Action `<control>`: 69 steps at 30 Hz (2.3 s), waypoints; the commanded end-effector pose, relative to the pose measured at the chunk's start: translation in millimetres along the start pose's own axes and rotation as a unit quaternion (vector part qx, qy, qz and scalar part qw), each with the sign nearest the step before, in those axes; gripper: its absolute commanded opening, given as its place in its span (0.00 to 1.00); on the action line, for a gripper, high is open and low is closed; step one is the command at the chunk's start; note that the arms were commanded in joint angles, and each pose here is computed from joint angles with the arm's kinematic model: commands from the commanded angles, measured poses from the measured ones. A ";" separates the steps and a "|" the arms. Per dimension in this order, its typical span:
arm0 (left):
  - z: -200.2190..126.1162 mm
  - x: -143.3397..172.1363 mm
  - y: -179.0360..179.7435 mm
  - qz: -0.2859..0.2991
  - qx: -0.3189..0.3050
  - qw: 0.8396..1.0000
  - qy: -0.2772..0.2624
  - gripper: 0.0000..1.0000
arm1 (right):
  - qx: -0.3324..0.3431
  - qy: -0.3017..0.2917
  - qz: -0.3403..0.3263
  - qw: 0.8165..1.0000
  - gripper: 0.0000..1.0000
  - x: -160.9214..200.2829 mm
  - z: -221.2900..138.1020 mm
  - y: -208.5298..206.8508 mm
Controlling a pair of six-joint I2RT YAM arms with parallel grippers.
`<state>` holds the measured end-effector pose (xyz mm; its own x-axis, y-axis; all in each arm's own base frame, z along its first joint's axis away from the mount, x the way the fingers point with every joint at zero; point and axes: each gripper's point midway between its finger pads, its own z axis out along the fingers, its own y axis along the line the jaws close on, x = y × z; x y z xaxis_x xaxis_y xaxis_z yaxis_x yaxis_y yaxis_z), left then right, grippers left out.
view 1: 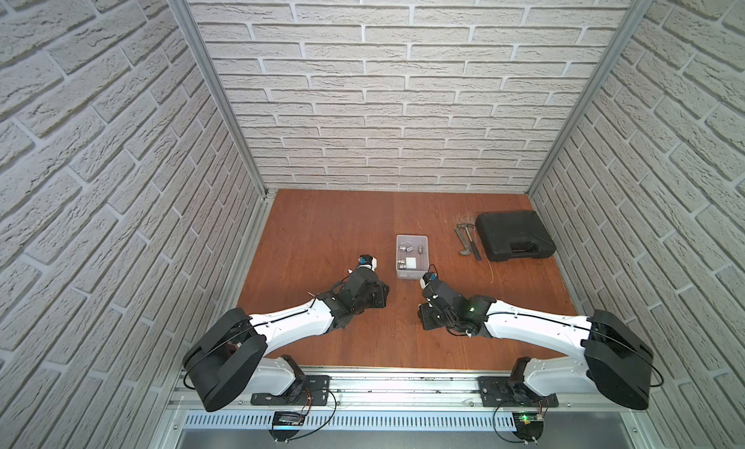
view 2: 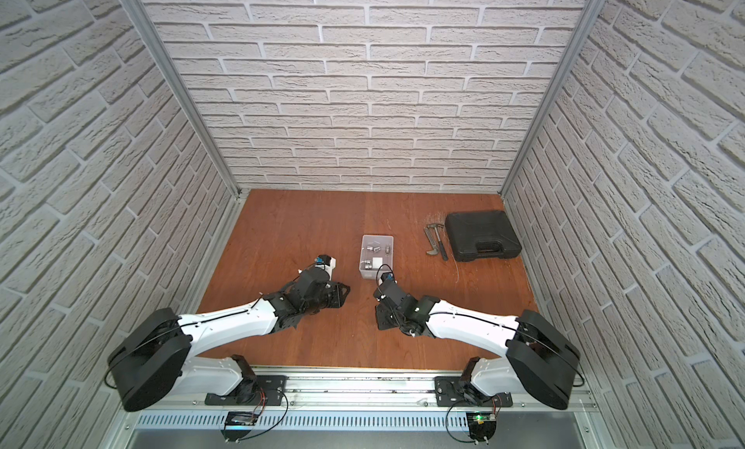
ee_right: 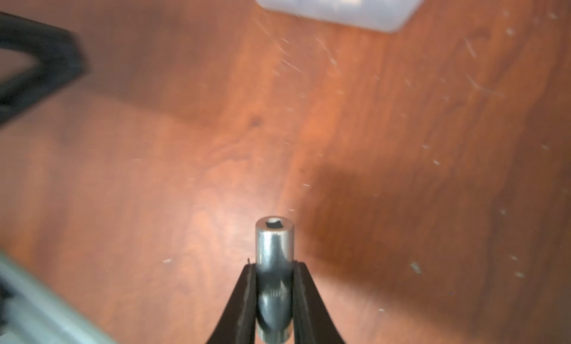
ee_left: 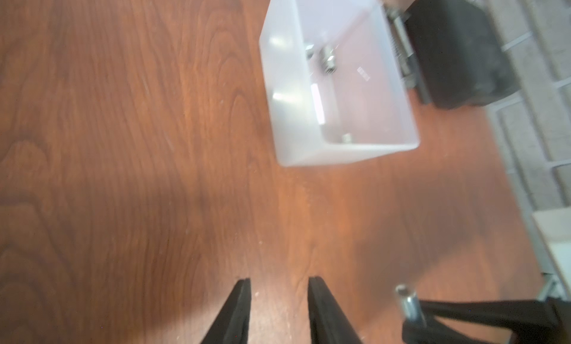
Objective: Put the socket on the desktop into the storage box
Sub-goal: Pick up the socket head at the center of the board.
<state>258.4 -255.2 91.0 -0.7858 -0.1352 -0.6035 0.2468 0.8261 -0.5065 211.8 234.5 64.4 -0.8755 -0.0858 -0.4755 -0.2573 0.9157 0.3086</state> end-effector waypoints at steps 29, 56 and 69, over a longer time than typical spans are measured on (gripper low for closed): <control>-20.5 -5.9 -96.2 -0.060 0.271 0.960 0.041 0.47 | -0.203 -0.140 0.004 0.969 0.02 -76.3 -51.1 56.1; -4.7 -5.0 -85.7 -0.087 0.241 0.966 0.042 0.00 | -0.191 -0.119 0.025 0.974 0.36 -73.7 -39.7 53.3; -7.5 -11.4 -86.0 -0.091 0.241 0.966 0.033 0.00 | -0.192 -0.087 0.033 0.977 0.48 -53.3 -28.4 47.9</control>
<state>236.1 -319.1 131.5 -0.8927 -0.1834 -0.4117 0.2908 0.4635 -0.8370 233.8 267.6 121.0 -0.8320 0.0553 -0.5520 -0.3477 0.7234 0.5965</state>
